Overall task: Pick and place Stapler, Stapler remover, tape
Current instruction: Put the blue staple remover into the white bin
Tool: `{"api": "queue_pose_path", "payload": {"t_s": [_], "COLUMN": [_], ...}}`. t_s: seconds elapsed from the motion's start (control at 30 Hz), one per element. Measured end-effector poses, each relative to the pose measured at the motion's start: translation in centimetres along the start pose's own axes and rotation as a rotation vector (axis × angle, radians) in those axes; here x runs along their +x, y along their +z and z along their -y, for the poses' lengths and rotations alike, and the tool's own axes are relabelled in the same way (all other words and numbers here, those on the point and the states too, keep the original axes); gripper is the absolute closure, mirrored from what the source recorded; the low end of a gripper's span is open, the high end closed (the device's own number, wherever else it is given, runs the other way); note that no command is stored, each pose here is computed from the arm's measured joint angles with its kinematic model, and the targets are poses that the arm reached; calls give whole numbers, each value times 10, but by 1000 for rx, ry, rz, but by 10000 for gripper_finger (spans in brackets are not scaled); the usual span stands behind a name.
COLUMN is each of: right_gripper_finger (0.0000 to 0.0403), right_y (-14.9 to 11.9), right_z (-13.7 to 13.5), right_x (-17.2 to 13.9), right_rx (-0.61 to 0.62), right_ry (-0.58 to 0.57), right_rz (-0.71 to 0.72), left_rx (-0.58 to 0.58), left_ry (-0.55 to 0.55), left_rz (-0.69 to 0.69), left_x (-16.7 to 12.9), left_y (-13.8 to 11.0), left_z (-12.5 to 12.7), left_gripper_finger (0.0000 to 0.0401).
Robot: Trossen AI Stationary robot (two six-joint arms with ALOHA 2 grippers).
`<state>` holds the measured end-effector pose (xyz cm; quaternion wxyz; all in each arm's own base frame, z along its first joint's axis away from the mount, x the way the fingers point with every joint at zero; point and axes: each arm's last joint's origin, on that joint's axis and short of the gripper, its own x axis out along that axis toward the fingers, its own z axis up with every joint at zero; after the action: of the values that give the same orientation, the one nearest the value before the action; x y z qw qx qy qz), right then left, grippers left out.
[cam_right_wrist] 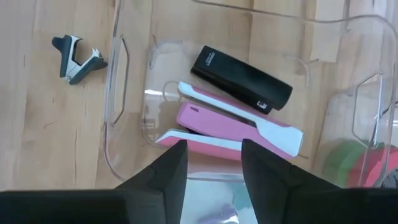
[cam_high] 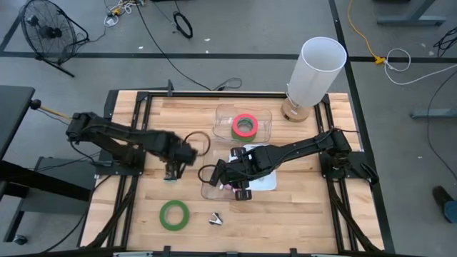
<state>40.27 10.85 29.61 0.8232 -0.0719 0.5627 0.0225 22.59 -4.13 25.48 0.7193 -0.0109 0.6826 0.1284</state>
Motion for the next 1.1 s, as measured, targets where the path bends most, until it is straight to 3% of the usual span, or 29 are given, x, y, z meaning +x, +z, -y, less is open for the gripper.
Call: {"api": "queue_pose_path", "payload": {"t_s": [0.2, 0.5, 1.1], "right_gripper_finger": [252, 252, 252], "right_y": [0, 3, 5], "right_z": [0, 0, 0], "right_x": [0, 0, 0], "right_rx": [-7, -9, -7], "right_ry": [0, 3, 5], "right_rz": [4, 35, 56], "left_rx": [75, 167, 182], "left_ry": [-6, -27, 1], "left_rz": [-77, -25, 48], "left_x": [36, 62, 67], "left_y": [-27, -44, -42], "left_z": [26, 46, 49], "left_gripper_finger": [206, 206, 206]}}
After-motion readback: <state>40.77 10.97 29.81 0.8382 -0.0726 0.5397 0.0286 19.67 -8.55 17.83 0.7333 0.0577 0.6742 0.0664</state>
